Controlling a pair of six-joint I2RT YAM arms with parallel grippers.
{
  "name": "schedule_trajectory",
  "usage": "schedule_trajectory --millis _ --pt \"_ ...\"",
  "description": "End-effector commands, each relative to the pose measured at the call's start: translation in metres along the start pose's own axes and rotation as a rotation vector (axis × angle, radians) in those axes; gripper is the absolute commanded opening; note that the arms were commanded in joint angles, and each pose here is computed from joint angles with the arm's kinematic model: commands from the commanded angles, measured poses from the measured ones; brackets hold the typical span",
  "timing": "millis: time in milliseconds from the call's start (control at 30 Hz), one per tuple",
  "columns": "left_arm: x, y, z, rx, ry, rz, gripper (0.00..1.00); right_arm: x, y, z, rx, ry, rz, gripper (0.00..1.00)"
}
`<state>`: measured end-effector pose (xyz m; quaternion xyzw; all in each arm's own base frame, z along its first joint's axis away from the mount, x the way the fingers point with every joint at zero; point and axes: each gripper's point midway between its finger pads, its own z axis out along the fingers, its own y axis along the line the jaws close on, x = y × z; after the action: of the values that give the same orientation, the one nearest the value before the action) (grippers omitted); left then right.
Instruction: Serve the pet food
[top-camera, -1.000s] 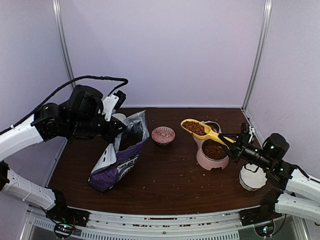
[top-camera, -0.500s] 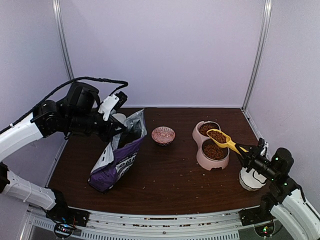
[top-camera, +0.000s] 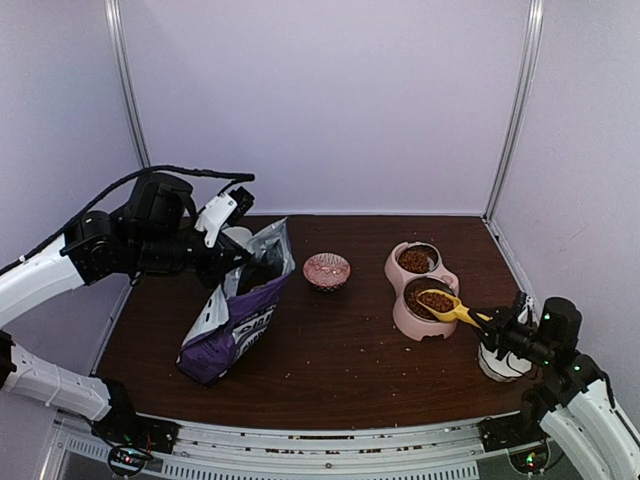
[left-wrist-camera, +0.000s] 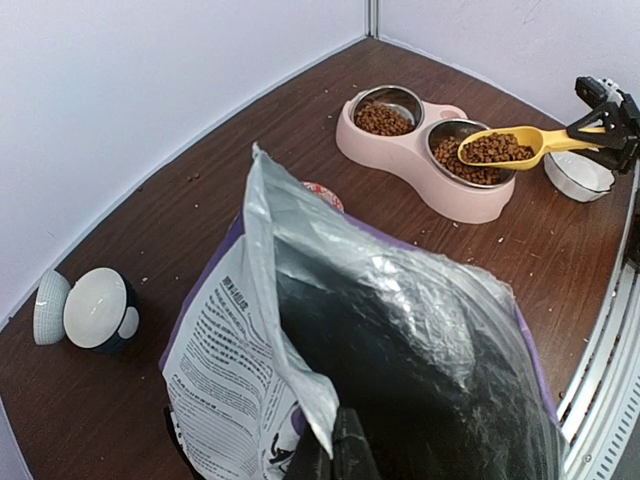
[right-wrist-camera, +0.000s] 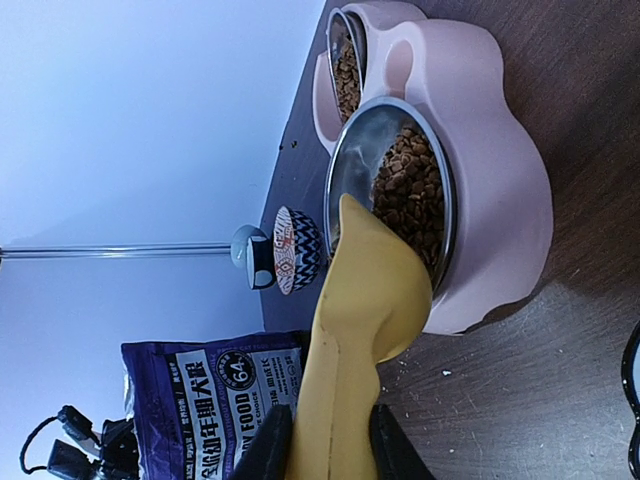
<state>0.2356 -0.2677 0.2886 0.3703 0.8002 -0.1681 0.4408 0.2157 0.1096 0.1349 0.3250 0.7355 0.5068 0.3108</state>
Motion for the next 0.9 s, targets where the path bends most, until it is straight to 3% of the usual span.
schedule_trajectory --millis 0,867 --pt "-0.005 0.008 0.001 -0.039 -0.038 0.021 0.00 -0.010 0.023 -0.011 0.011 -0.041 -0.090 0.12" --pt "-0.002 0.004 0.000 -0.014 -0.036 0.027 0.00 -0.030 0.055 -0.007 0.254 0.015 -0.254 0.12"
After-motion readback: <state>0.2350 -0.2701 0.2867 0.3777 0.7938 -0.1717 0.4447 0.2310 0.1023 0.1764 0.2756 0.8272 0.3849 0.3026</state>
